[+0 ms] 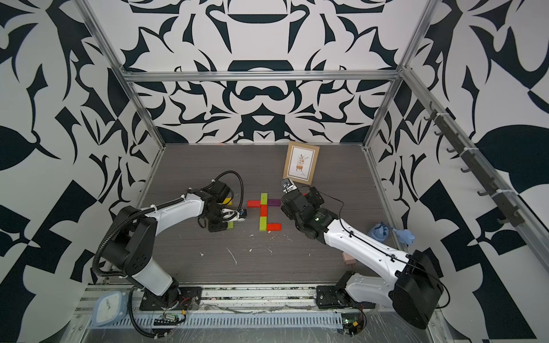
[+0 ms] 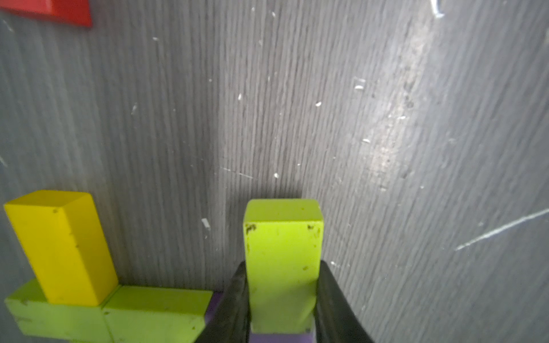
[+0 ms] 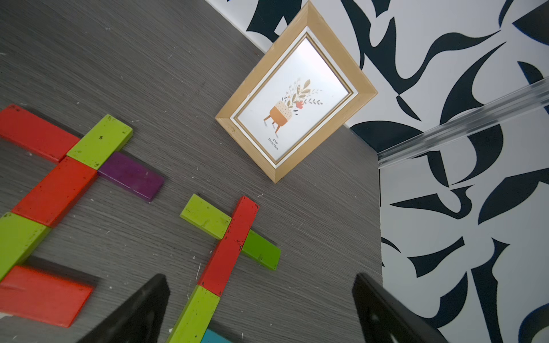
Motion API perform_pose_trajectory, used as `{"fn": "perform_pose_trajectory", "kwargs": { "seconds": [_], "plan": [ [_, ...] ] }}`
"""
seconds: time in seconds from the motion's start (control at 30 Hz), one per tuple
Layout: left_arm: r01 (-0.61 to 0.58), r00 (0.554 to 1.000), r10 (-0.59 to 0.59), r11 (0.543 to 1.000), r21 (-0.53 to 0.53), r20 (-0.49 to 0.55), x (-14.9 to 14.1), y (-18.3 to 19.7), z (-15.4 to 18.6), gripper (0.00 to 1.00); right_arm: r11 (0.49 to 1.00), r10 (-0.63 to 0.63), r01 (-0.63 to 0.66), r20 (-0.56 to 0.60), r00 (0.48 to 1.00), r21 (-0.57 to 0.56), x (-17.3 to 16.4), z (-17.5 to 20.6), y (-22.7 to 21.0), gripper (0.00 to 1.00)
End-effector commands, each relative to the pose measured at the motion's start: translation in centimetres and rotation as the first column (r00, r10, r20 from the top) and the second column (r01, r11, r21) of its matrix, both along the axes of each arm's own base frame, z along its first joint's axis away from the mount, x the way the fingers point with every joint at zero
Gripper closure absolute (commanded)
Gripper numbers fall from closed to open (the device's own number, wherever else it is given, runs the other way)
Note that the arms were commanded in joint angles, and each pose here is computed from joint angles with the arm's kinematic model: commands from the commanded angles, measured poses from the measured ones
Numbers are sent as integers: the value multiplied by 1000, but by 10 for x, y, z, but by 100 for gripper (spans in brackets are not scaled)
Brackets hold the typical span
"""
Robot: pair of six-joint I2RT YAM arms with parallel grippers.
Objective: Assemble the letter t with building blocks
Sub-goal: Assemble the building block at the center of the board.
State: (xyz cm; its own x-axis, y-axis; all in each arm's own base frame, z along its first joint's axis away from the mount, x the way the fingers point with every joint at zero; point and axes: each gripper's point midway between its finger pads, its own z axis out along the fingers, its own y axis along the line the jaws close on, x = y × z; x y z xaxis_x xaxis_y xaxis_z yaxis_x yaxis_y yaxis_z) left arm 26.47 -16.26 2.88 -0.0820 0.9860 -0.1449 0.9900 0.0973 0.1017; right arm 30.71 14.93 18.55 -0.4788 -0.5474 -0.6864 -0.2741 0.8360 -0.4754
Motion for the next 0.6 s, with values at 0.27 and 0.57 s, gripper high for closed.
{"fn": "perform_pose_trajectory", "kwargs": {
  "seconds": [0.27, 0.57],
  "plan": [
    [3, 999, -3, 1000, 12, -44, -7, 3, -8, 100, 999, -7, 6, 48, 999, 36, 5, 19, 3, 0],
    [-4, 999, 4, 1000, 14, -47, -7, 6, -9, 100, 999, -7, 5, 46, 999, 34, 5, 18, 3, 0]
  ]
}}
